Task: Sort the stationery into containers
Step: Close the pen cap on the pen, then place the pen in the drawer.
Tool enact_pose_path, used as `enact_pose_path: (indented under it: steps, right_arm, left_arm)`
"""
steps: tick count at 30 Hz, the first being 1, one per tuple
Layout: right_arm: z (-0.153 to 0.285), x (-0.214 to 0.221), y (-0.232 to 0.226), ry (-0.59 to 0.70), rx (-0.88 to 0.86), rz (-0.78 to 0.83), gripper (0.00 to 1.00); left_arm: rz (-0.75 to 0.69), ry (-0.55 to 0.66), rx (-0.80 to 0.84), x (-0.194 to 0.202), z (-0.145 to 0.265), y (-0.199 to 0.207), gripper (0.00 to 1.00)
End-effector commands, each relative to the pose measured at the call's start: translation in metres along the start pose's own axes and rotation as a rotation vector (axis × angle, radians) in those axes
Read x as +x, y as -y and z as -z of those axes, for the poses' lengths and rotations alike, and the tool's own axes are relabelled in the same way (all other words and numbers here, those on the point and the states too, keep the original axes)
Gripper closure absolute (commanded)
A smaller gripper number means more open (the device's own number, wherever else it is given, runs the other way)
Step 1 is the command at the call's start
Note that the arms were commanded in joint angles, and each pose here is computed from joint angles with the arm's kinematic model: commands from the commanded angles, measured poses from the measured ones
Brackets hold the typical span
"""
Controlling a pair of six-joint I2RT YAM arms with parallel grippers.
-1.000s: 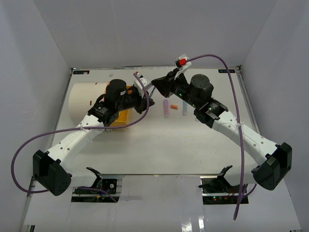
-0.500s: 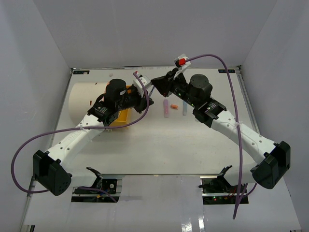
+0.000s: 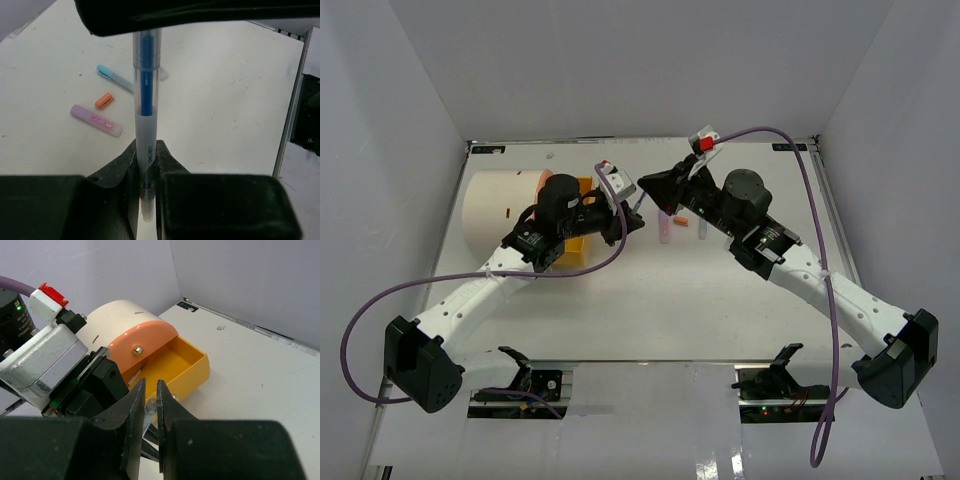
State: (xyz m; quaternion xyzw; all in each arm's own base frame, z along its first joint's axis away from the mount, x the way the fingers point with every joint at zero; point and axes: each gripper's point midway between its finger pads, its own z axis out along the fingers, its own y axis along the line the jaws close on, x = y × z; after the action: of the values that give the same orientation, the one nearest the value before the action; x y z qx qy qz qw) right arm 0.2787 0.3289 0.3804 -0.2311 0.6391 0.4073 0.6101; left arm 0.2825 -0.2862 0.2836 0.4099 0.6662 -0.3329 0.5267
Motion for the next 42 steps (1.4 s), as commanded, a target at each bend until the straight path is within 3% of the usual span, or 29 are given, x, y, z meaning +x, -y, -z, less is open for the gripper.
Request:
enact_pose_path:
  steps: [1,8,16,22,27,30,37,42]
  right_arm:
    - [0.016,0.092,-0.003,-0.278,-0.033,-0.028,0.89]
    - [0.015,0.062,0.002,-0.171,0.014,-0.010,0.61]
    - [0.039,-0.001,0.014,-0.001,0.125,0.064,0.29]
    - [0.067,-0.004,0.023,0.008,0.179,0.117,0.02]
    - [0.086,0.016,0.034,-0.019,0.222,0.135,0.10]
    - [0.094,0.039,0.039,-0.060,0.233,0.127,0.10]
    - [0.109,0.083,0.051,-0.136,0.262,0.114,0.10]
    - [0.115,0.092,0.056,-0.146,0.278,0.116,0.10]
  left_arm:
    - [-0.103,0.264,-0.016,-0.077,0.019,0.002,1.00]
    - [-0.023,0.182,-0.018,-0.041,0.010,0.001,1.00]
    - [0.075,0.066,-0.091,-0.006,0.004,-0.012,1.00]
    - [0.189,-0.018,-0.318,0.004,0.010,-0.049,1.00]
    - [0.260,-0.147,-0.608,0.004,0.042,-0.107,0.99]
    - [0.329,-0.225,-0.673,0.011,0.061,-0.134,0.97]
    - [0.451,-0.427,-0.744,0.060,0.080,-0.162,0.94]
    - [0.510,-0.488,-0.698,0.080,0.071,-0.155,0.82]
